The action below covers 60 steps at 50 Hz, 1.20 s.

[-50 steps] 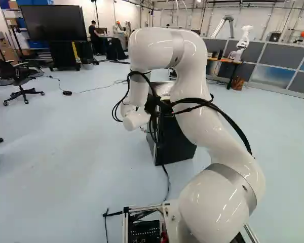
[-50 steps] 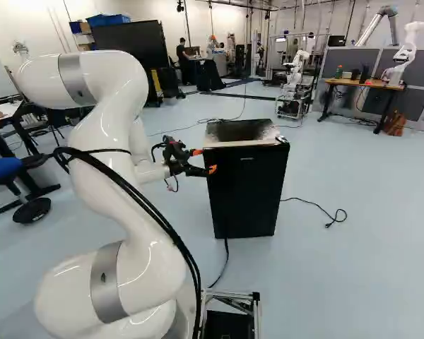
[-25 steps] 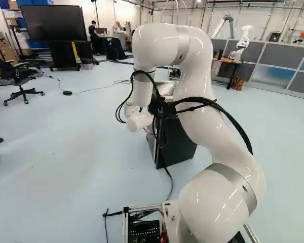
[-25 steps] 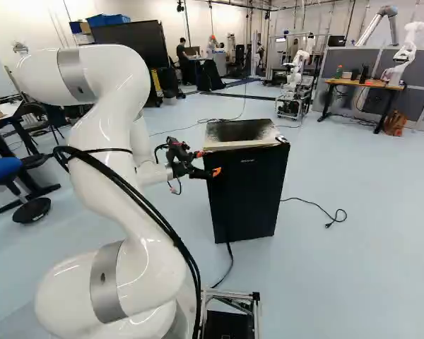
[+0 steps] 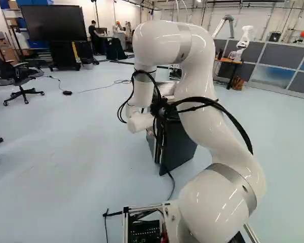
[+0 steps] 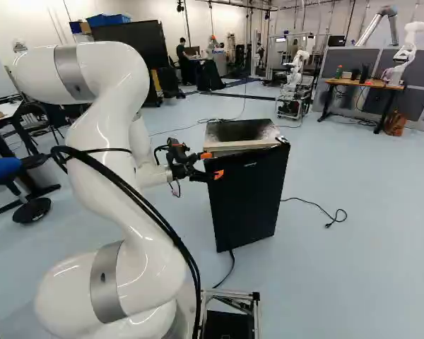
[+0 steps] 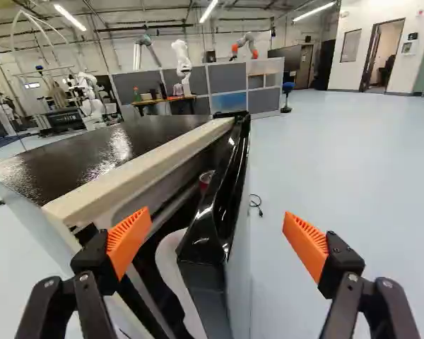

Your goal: Grab a drink from the fridge

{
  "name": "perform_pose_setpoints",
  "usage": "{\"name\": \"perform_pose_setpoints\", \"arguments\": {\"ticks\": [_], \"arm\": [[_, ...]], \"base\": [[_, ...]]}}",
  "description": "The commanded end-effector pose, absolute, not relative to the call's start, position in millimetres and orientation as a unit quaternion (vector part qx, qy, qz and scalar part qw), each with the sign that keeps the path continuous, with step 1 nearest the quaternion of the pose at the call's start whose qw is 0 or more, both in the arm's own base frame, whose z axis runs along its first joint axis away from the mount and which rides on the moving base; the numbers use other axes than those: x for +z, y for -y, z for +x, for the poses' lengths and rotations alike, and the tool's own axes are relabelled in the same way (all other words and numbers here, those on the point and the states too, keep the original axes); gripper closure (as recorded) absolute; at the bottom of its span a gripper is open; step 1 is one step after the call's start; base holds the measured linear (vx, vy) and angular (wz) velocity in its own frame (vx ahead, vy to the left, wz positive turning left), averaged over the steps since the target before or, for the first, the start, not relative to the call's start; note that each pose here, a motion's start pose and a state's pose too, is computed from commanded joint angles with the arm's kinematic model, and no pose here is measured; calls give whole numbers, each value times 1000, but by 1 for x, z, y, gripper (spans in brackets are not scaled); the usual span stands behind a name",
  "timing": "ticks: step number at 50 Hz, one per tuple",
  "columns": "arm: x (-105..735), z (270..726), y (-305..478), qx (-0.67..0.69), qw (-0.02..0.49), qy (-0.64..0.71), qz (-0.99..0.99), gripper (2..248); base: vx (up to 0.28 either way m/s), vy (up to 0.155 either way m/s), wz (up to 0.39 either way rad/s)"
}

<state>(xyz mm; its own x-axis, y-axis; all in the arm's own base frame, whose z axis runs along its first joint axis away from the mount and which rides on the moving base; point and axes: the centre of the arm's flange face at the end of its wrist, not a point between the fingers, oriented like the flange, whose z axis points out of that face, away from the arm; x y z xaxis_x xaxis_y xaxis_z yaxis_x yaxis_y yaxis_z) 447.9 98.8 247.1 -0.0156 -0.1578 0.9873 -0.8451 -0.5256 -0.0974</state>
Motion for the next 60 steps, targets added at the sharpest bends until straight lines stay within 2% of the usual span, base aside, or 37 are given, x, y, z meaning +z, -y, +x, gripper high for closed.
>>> {"name": "perform_pose_setpoints", "arguments": {"ticks": [17,60], "arm": [[250,402,-91,580,331,395,630,3],[249,300,-60,546,388,352,654,3]], "base": [[0,0,0],[0,0,0]]}}
